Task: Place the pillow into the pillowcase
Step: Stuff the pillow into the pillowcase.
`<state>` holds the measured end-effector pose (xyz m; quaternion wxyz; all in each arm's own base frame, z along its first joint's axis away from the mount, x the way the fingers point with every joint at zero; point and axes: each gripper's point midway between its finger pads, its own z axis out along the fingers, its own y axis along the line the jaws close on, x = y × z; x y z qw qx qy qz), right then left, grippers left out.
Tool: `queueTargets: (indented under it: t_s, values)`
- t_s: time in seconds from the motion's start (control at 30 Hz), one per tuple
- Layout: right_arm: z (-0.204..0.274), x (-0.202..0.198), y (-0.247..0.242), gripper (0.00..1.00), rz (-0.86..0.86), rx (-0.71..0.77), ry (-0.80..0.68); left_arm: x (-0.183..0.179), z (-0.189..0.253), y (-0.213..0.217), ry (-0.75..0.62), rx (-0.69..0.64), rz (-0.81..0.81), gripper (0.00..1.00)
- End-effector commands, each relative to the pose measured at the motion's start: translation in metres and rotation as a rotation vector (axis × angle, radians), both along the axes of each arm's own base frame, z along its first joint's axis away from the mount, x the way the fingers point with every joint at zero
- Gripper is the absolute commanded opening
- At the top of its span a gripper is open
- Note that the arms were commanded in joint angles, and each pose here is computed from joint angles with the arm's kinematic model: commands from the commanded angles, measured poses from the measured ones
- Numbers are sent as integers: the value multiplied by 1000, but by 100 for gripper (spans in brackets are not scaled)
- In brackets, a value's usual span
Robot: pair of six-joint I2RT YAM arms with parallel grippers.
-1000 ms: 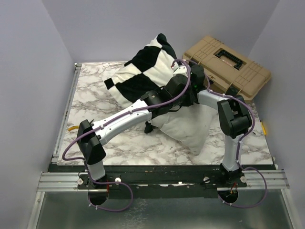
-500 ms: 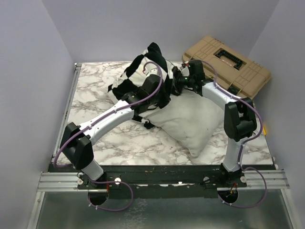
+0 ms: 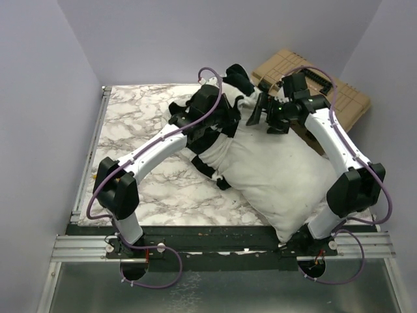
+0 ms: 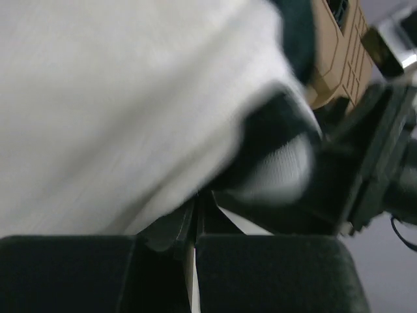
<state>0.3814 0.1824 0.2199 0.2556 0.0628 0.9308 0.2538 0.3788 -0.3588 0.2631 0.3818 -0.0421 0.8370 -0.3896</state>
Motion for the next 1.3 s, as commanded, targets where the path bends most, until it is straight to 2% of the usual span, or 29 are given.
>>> queueTargets:
  t_s: [0.0,0.13,0.33,0.47,0.57,0.73,0.8,0.87,0.9,0.97,1.03,1.07,1.13,1.27]
  values:
    - [-2,-62,-46,100,20,-143,67,43,15,16,-90,18,60,0]
    - [3,-70,-58,100,15,-157,55,52,30,17,-112,-13,48,0]
    - [31,-40,-67,100,7,-165,-60,47,54,23,-140,-55,25,0]
    - [13,-10,-78,100,-9,-135,-18,31,57,18,-115,-90,-32,0]
    - [-14,7,-67,99,58,-88,40,16,54,12,-96,-102,-82,0]
    - [-41,10,-17,80,212,136,127,-17,53,3,-102,-93,-153,0]
    - [-40,0,5,75,272,205,139,-37,50,-2,-113,-79,-215,0]
    - [-36,-21,30,63,338,275,168,-55,44,-1,-119,-63,-287,0]
    - [-35,-35,43,52,377,299,187,-59,37,6,-114,-32,-291,7]
    - [-35,-58,57,32,412,335,218,-53,25,31,-87,68,-201,31]
    - [-40,-75,56,14,404,318,236,-46,20,57,-76,152,-125,61]
    - [-41,-83,54,7,395,313,238,-41,19,68,-69,184,-93,69]
    - [-39,-93,49,0,382,303,222,-32,22,83,-53,212,-50,74]
    - [-34,-103,44,0,390,286,187,-8,35,91,-32,216,-9,75]
